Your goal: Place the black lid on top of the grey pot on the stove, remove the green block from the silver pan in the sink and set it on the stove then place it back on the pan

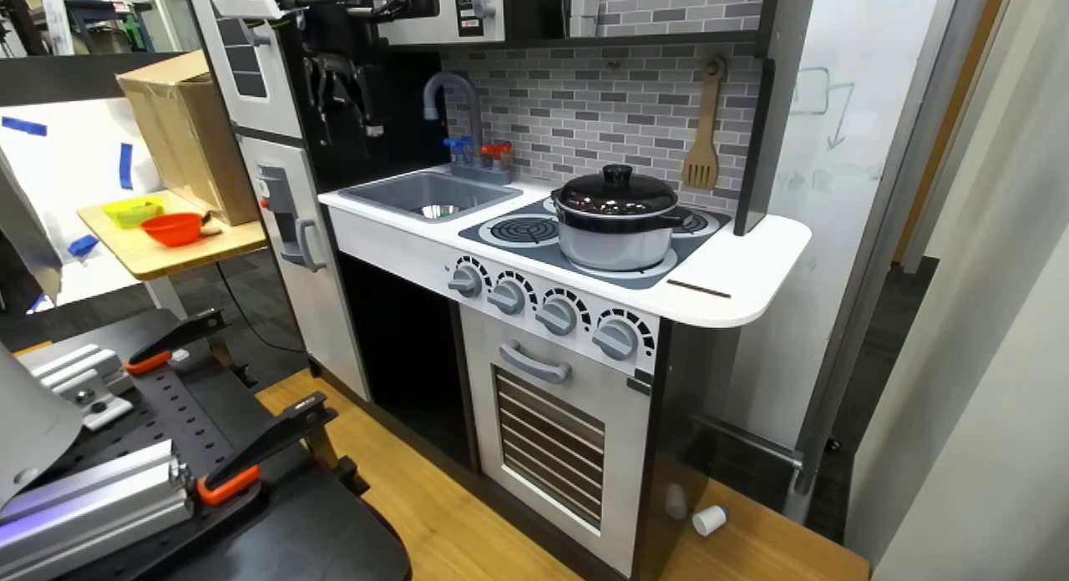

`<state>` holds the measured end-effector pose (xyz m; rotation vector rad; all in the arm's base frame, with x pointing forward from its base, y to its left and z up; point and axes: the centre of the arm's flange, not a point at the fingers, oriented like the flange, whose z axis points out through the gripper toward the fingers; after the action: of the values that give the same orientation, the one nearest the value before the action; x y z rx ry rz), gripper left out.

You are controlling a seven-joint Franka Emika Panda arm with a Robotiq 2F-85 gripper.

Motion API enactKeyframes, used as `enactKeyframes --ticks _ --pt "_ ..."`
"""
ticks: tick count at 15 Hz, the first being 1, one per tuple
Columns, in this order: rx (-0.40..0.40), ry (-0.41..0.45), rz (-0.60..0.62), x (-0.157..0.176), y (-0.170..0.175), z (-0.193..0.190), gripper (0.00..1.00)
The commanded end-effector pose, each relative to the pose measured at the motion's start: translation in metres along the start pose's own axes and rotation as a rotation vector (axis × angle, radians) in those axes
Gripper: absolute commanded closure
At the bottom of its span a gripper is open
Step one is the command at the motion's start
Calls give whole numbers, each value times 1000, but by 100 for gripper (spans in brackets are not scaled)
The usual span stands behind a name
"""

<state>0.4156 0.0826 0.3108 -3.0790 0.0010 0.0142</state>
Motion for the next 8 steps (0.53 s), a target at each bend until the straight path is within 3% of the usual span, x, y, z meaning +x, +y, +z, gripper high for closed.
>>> enactKeyframes --ticks 1,4,8 --pt "3 1 2 0 0 -1 0" --pt "-10 5 -2 1 0 1 0" --pt "-162 117 -39 20 9 18 0"
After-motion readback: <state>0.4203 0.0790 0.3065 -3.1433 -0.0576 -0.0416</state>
